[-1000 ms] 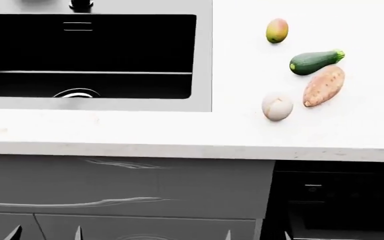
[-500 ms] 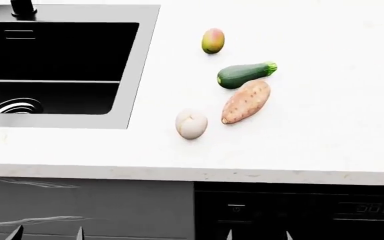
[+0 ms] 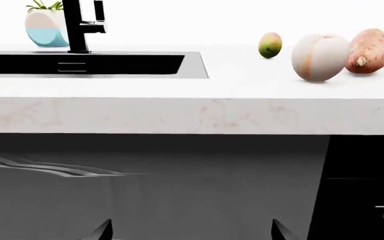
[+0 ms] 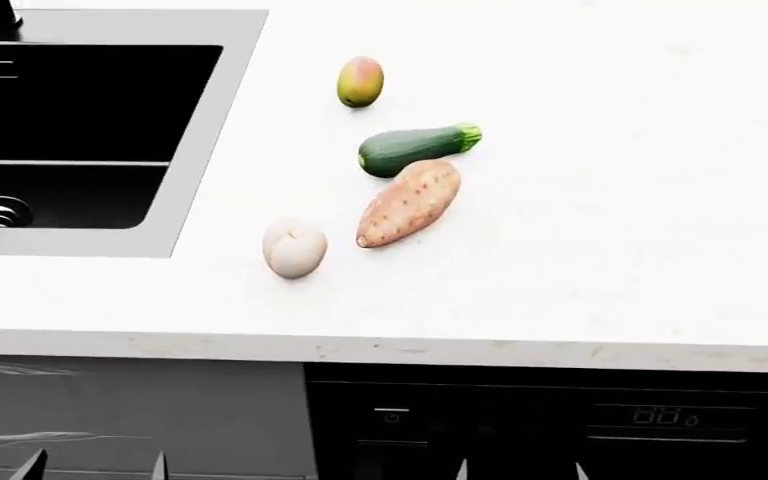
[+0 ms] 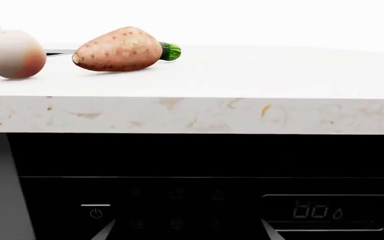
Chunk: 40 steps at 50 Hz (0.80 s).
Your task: There is a mixed pile of frozen fruits and vegetables on the counter. Locate all the frozen vegetables and place the items in a bowl on the counter. Take all the frozen fruits and defrost them in a running sink.
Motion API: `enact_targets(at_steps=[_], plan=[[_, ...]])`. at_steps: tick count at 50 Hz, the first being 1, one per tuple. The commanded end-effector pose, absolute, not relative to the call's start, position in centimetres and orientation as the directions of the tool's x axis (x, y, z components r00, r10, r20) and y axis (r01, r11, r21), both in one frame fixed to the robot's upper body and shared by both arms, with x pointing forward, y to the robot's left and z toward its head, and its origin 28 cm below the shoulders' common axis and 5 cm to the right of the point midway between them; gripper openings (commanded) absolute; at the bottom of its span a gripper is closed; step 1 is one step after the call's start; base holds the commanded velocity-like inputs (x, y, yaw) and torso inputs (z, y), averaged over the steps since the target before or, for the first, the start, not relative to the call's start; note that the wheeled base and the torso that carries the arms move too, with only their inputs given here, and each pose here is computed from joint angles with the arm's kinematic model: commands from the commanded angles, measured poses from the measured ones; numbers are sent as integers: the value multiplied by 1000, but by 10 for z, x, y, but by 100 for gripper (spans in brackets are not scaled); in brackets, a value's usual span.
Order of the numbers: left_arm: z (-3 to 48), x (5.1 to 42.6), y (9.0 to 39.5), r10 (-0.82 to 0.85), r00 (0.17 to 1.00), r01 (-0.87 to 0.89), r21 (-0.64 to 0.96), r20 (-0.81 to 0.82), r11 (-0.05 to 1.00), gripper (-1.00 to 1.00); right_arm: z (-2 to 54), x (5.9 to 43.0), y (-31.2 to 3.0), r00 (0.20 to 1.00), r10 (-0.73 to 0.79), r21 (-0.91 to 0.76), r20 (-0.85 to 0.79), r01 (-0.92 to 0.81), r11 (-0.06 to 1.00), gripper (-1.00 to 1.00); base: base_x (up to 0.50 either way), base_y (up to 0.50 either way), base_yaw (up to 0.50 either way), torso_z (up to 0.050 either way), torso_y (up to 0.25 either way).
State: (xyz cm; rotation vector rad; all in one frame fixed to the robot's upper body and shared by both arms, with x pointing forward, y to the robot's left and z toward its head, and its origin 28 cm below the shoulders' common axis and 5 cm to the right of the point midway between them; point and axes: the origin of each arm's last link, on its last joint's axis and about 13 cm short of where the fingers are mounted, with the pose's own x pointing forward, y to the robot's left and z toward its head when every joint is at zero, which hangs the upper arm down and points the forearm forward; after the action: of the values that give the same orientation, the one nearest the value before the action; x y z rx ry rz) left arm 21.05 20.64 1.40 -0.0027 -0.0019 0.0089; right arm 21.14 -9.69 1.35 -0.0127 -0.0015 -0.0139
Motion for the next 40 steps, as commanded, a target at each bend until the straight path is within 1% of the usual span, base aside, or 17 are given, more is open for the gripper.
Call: enact_targets(at_steps=[1,8,10,12,13,16,29,40], plan=[[15,209,207,1,1000,-1,-2,19,1000,100,14,211,-96,1000,-15,-15,2,15,1000,100,0,0,0,0,0],[16,209,207,-7,1000,7,-15,27,1000,100,14,211,-96,1000,-17,-17,2,17,1000,100,0,0,0,0,0],[16,212,213,60,998,-63,-136,-26,989,100,14,211,-97,1000,-18,-16,2,18,1000,100,0,0,0,20,0],[17,212,214,45,999,-45,-103,-3,994,100,14,211,-97,1000,-21,-15,2,21,1000,100,0,0,0,50,0],[19,208,210,-6,999,8,-41,48,999,100,14,211,-96,1000,-19,-19,6,19,1000,100,0,0,0,50,0],[19,210,209,2,999,0,-50,41,999,100,15,211,-97,1000,-20,-20,8,20,1000,100,0,0,0,50,0],[19,208,208,-22,998,22,-1,59,1000,100,16,210,-96,1000,-18,-30,16,18,999,100,0,0,0,50,0],[20,209,207,-23,998,23,-1,60,1000,100,16,210,-96,1000,-17,-33,20,18,999,100,0,0,0,50,0]])
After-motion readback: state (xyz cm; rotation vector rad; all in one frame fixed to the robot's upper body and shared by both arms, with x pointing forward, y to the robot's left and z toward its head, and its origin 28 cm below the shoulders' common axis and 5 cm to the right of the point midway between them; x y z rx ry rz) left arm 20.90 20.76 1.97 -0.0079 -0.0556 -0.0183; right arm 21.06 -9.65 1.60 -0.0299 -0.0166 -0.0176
